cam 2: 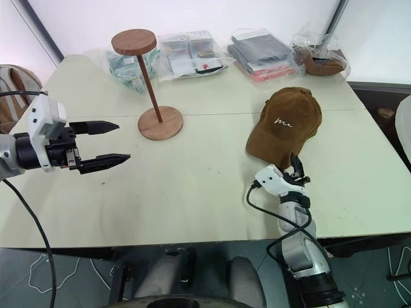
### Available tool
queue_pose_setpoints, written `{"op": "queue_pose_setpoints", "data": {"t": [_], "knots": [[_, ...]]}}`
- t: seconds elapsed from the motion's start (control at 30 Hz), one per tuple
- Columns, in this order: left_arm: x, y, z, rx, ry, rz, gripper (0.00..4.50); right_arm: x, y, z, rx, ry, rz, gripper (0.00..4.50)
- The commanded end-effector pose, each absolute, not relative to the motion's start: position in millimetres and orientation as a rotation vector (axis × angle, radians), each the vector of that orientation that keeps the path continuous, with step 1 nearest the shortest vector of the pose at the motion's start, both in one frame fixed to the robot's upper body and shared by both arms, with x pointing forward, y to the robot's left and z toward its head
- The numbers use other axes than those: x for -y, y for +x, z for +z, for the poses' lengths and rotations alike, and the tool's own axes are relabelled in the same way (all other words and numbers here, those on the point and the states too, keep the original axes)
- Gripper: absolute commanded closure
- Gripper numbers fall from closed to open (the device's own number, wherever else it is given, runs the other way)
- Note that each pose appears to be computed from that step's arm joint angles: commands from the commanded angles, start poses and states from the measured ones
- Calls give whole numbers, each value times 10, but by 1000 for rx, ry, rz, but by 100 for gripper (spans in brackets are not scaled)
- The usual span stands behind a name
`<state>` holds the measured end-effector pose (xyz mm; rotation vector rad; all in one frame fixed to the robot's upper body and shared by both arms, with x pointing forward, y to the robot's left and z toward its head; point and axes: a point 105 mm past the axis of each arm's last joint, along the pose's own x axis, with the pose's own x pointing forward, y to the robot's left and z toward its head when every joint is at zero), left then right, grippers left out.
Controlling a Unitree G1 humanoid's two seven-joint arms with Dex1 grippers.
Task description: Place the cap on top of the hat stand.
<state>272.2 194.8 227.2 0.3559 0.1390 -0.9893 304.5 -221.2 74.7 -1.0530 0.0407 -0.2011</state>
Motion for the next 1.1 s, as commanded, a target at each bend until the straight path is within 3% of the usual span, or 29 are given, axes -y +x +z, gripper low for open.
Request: {"op": "queue_pose_setpoints", "data": {"t": [0.03,0.07,0.3,0.5,0.7,0.87,1.1], "knots": [[-1916,2702,2404,-91,406,-991,0,2313,2995,688,-62,-1077,-237,419],[-1914,2704,2405,-90,406,-991,0,2316,2992,702,-55,-1077,-247,445],[-1898,2719,2403,-85,407,-995,0,2360,3014,927,53,-1088,-324,445],[-1870,2754,2403,-77,408,-999,0,2350,2961,1509,320,-1096,-465,445],[-1807,2831,2383,-51,362,-1010,0,2219,2946,2028,478,-1051,-482,445],[-1775,2875,2234,-67,309,-1007,0,1889,2973,2508,645,-1007,-421,445],[-1915,2955,2217,-72,271,-953,0,1378,3091,2842,796,-932,-308,445]]}}
